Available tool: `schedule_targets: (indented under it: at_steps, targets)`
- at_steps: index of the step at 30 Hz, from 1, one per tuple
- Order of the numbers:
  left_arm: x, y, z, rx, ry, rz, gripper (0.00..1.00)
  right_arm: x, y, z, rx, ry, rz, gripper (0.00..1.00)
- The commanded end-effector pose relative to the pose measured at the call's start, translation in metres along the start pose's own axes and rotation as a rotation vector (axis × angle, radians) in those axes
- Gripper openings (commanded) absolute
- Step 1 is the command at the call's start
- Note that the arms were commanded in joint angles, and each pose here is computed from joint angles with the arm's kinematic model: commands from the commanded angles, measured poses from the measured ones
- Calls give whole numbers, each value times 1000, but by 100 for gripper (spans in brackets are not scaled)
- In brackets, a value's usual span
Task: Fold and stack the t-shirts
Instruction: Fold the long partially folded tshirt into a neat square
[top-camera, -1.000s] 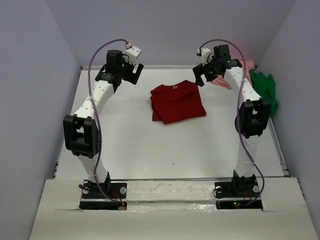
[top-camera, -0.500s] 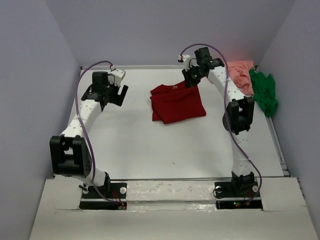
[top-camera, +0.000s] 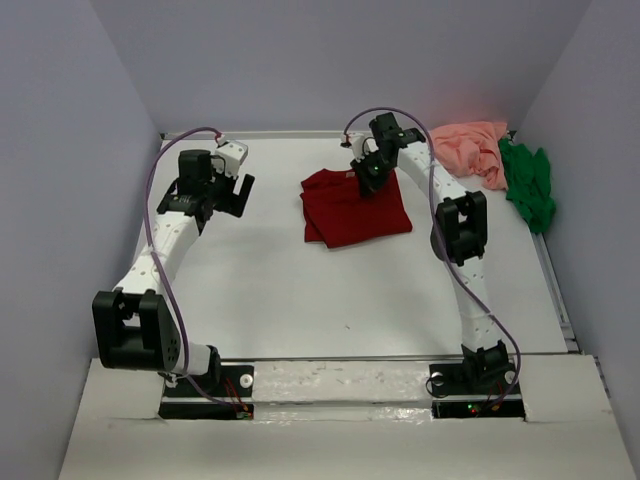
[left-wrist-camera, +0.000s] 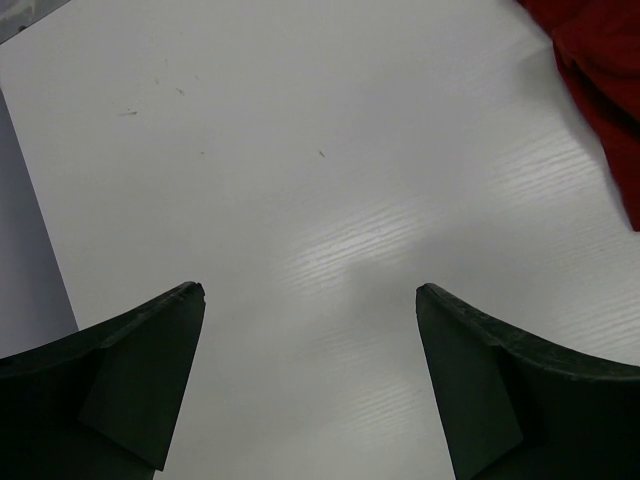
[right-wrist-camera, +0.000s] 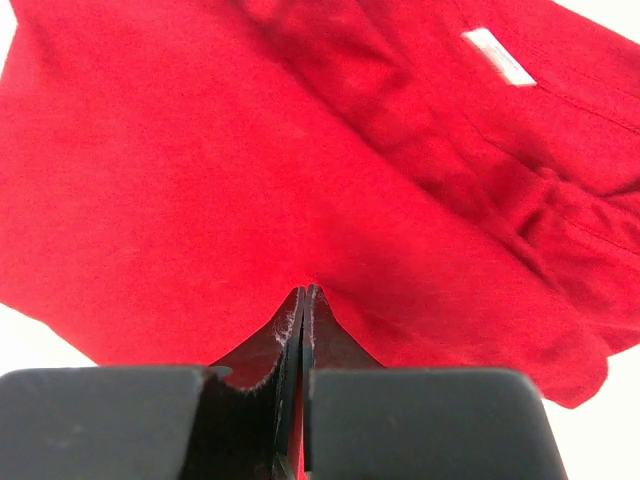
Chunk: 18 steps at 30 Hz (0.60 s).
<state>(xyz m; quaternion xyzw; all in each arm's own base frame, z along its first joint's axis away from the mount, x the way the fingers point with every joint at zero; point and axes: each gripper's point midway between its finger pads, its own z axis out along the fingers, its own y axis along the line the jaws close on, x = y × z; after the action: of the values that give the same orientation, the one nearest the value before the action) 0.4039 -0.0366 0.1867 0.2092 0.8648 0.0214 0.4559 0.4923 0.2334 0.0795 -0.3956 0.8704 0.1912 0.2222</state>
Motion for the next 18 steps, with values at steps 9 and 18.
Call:
schedule_targets:
  at_steps: [9,18]
  targets:
    - [-7,0,-17,-7,-78,-5,99,-9,-78,30,345,-2,-16,0]
    - [-9,-1,-17,0,-85,-9,99,-9,-79,31,348,-11,-20,0]
